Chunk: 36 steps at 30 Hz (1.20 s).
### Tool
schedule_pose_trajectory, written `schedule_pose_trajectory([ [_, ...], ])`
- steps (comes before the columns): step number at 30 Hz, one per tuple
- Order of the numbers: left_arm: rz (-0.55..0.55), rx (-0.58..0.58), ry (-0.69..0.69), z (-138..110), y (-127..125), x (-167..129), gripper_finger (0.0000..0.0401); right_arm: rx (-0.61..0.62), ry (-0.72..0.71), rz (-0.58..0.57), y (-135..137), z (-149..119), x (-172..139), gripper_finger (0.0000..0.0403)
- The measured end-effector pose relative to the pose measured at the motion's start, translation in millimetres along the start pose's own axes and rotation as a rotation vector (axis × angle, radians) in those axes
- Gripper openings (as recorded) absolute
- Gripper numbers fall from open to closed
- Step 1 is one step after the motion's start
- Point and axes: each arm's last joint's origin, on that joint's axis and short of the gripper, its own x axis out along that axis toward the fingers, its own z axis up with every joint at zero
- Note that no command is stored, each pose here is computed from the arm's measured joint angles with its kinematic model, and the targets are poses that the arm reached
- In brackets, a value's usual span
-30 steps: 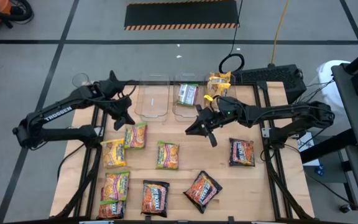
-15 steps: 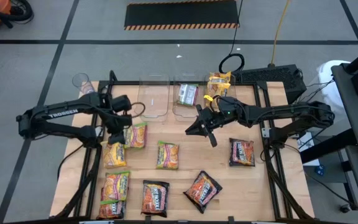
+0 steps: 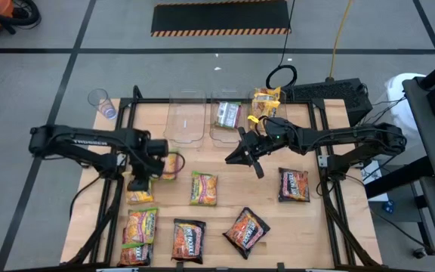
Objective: Sort Maruchan noodles
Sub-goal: Put the green noodle pack into the center transparent bin
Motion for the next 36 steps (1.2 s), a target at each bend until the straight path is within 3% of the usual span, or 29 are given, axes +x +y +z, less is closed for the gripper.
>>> schedule_pose_trajectory([
  [6, -0.005, 0.115, -0.045, 13.3, 2.7, 28.1, 0.0056, 0.0, 0.001, 0.0, 0.0, 0.0, 0.0, 0.0038],
  [15, -0.066, 0.123, 0.043, 11.1, 9.4, 69.3, 0.0056, 0.002, 0.004, 0.0, 0.0, -0.4, 0.0, 0.0038],
  [23, -0.069, 0.196, -0.002, 15.6, 12.0, 87.0, 0.0056, 0.003, 0.005, 0.0, 0.0, -0.5, 0.0, 0.0038],
  [26, -0.023, 0.218, -0.035, 16.2, 15.6, 90.3, 0.0056, 0.002, 0.004, 0.0, 0.0, -0.4, 0.0, 0.0038],
  [36, -0.017, 0.124, 0.004, 5.8, 22.6, 96.7, 0.0056, 0.002, 0.005, 0.0, 0.0, -0.4, 0.0, 0.0038],
])
